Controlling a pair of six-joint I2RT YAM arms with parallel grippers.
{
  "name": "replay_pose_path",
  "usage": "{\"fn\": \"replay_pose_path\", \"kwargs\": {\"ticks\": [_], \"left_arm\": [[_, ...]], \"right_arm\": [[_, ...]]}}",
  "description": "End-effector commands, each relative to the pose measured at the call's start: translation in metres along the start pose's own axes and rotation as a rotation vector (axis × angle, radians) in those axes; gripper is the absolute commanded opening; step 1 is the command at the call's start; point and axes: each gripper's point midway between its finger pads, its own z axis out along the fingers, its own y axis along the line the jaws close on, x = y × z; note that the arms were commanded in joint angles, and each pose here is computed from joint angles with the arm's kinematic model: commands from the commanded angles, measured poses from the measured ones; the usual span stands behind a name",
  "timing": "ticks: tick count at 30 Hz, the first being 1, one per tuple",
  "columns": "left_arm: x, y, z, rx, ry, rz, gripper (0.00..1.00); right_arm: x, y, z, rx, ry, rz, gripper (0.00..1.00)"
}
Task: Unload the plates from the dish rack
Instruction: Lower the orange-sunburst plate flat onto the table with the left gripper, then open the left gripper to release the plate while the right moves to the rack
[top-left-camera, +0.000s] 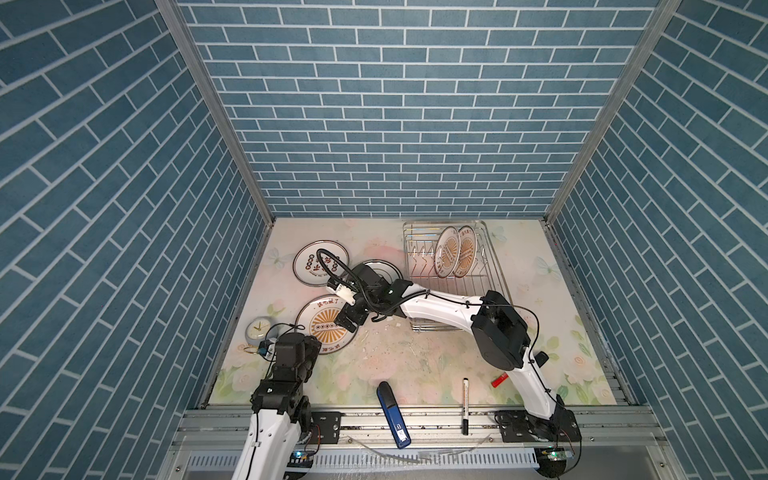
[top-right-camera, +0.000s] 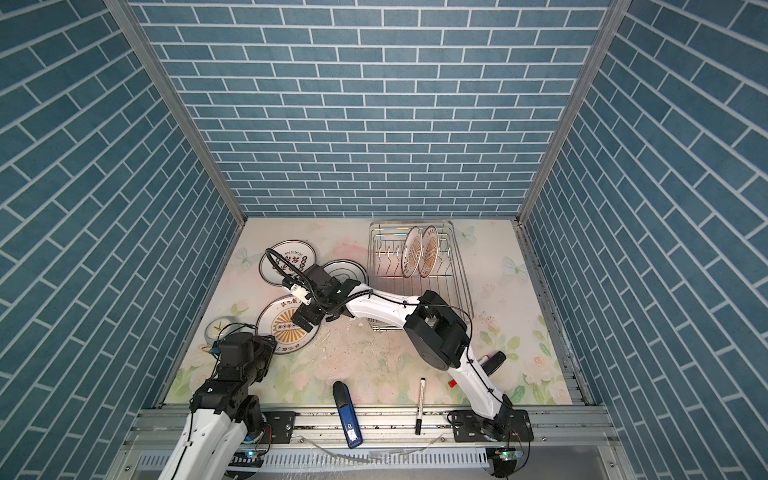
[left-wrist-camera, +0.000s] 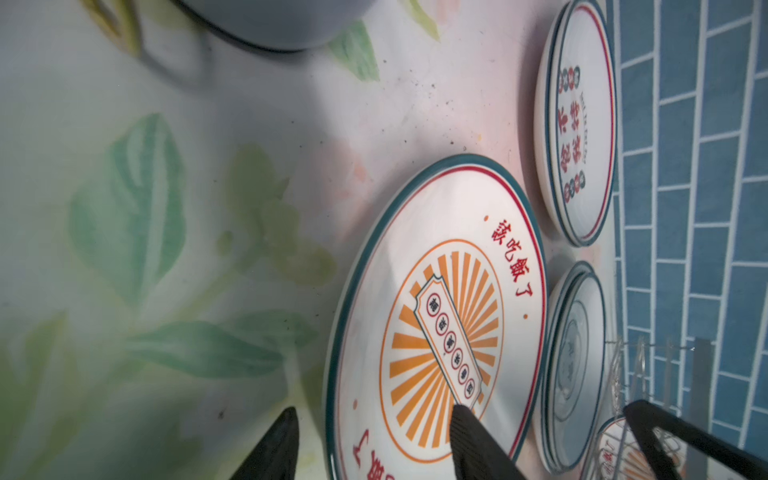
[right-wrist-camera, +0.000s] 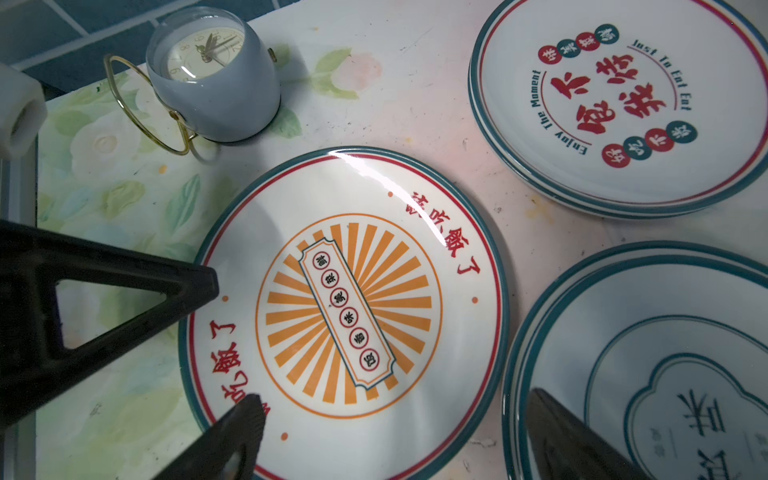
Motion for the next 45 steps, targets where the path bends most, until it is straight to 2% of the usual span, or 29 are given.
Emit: {"fn": "replay_pose_path", "kwargs": {"ticks": [1, 6, 9, 10, 11, 17, 19, 24, 30, 36, 45], "left_arm": [[-0.006, 0.009, -0.007, -0.045, -0.030, 0.024, 0.72], [-0.013, 0.000, -0.017, -0.006, -0.060, 0.032, 0.85], [-0.016, -0.006, -0.024, 0.007, -0.072, 0.048, 0.90], [-0.018, -0.009, -0.027, 0.013, -0.080, 0.062, 0.97], [-0.020, -0.011, -0.030, 0.018, -0.088, 0.074, 0.99], [-0.029, -0.034, -0.049, 0.110, -0.123, 0.127, 1.00], [-0.029, -0.050, -0.054, 0.183, -0.128, 0.186, 1.00], [-0.022, -0.083, -0.064, 0.339, -0.096, 0.242, 1.00], [-0.008, -0.129, -0.079, 0.569, -0.039, 0.330, 1.00], [0.010, -0.162, -0.090, 0.762, 0.025, 0.388, 1.00], [0.056, -0.202, -0.104, 0.835, 0.064, 0.629, 1.00]], "right_arm": [[-0.013, 0.003, -0.007, 0.012, -0.019, -0.046, 0.99], [-0.013, 0.004, -0.008, 0.019, -0.017, -0.054, 0.99], [-0.027, 0.004, -0.026, 0.031, -0.055, -0.059, 0.99], [-0.027, 0.002, -0.029, 0.044, -0.058, -0.055, 0.99], [-0.029, 0.002, -0.033, 0.052, -0.068, -0.056, 0.99], [-0.038, 0.004, -0.063, 0.072, -0.138, -0.065, 0.99], [-0.040, 0.005, -0.075, 0.075, -0.165, -0.072, 0.99], [-0.043, -0.003, -0.106, 0.153, -0.215, -0.081, 0.99], [-0.041, -0.023, -0.142, 0.287, -0.253, -0.064, 0.99], [-0.034, -0.050, -0.172, 0.371, -0.272, 0.014, 0.99], [-0.013, -0.101, -0.222, 0.449, -0.325, 0.183, 0.99]]}}
